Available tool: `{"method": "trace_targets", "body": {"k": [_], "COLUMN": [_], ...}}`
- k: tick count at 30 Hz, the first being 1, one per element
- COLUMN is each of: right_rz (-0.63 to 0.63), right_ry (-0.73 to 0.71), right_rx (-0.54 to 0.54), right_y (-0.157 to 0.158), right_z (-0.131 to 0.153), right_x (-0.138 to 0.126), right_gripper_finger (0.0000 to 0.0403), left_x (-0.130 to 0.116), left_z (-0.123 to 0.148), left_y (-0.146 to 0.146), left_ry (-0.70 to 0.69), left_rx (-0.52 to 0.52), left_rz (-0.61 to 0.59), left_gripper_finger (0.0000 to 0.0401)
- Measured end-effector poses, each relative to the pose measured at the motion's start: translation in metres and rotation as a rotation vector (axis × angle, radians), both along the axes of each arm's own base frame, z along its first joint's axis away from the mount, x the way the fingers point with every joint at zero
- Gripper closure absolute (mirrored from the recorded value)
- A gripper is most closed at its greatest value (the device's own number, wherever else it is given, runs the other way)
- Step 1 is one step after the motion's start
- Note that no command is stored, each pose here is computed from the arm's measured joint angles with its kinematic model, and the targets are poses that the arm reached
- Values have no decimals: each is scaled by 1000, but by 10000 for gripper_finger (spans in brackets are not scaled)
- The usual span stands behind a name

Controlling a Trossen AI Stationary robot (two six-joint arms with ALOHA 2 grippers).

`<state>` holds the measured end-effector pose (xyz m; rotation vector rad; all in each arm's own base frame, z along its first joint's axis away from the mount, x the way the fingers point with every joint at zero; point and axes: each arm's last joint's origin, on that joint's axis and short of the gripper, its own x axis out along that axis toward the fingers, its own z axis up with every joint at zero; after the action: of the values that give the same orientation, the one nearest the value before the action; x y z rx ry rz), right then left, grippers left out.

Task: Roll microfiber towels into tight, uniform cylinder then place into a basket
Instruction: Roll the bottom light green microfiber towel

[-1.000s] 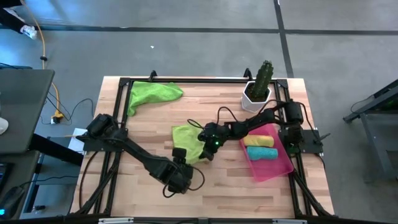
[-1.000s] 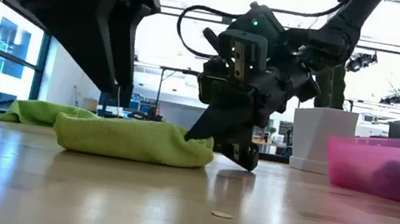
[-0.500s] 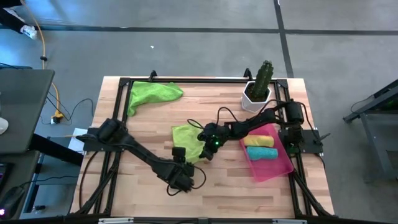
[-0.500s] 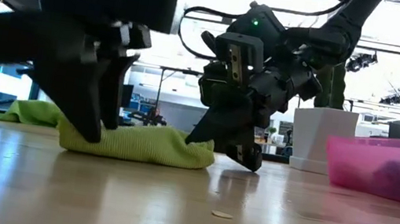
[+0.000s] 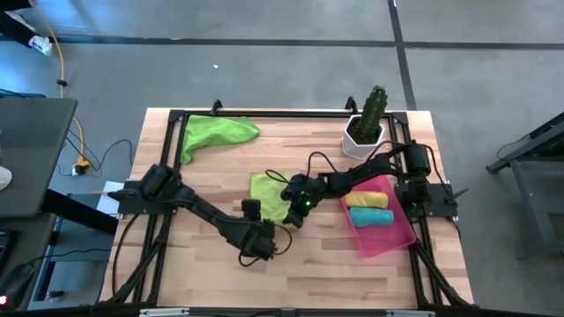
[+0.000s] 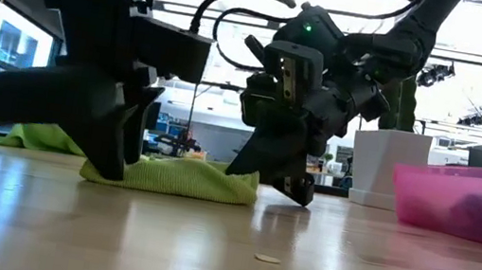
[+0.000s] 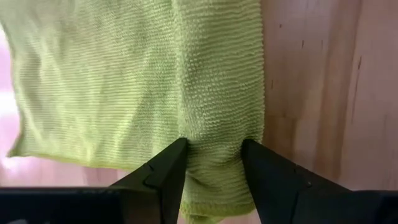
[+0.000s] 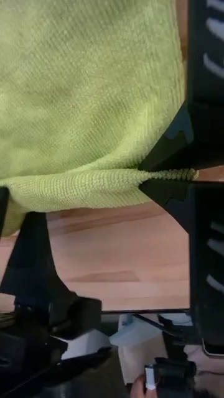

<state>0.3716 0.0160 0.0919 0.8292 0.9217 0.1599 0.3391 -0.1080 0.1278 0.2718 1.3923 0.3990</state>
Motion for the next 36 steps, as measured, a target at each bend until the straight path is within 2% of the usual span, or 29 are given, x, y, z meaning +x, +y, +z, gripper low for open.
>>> {"method": "trace_targets", "body": {"k": [4, 9, 13, 18, 23, 28, 30, 36], "right_rz": [56, 124, 241, 482, 638, 606, 568, 503], "right_ry": [-47, -96, -198, -309, -399, -360, -341, -403], "right_rx": [-63, -131, -241, -443, -761, -1089, -1161, -1085], "right_y": [0, -2, -1, 23, 72, 109, 115, 125], "right_z": [2, 15, 42, 61, 68, 61, 58, 47], "right_x": [0, -5, -10, -22, -31, -40, -41, -34], "right_gripper_finger": [393, 337, 296, 282, 281, 281, 281, 255], "left_x": [-2, 0, 3, 6, 9, 11, 11, 12], "left_z": [-5, -5, -5, -5, -5, -5, -5, -5], "left_y": [1, -4, -8, -11, -2, 4, 5, 7], "left_ry": [19, 42, 38, 11, 8, 7, 7, 9], "left_rx": [-68, -224, -354, -403, -431, -448, -451, -484], "left_rz": [1, -35, -44, -53, -5, 14, 18, 50], "left_gripper_finger": [258, 280, 306, 336, 354, 359, 359, 359]}}
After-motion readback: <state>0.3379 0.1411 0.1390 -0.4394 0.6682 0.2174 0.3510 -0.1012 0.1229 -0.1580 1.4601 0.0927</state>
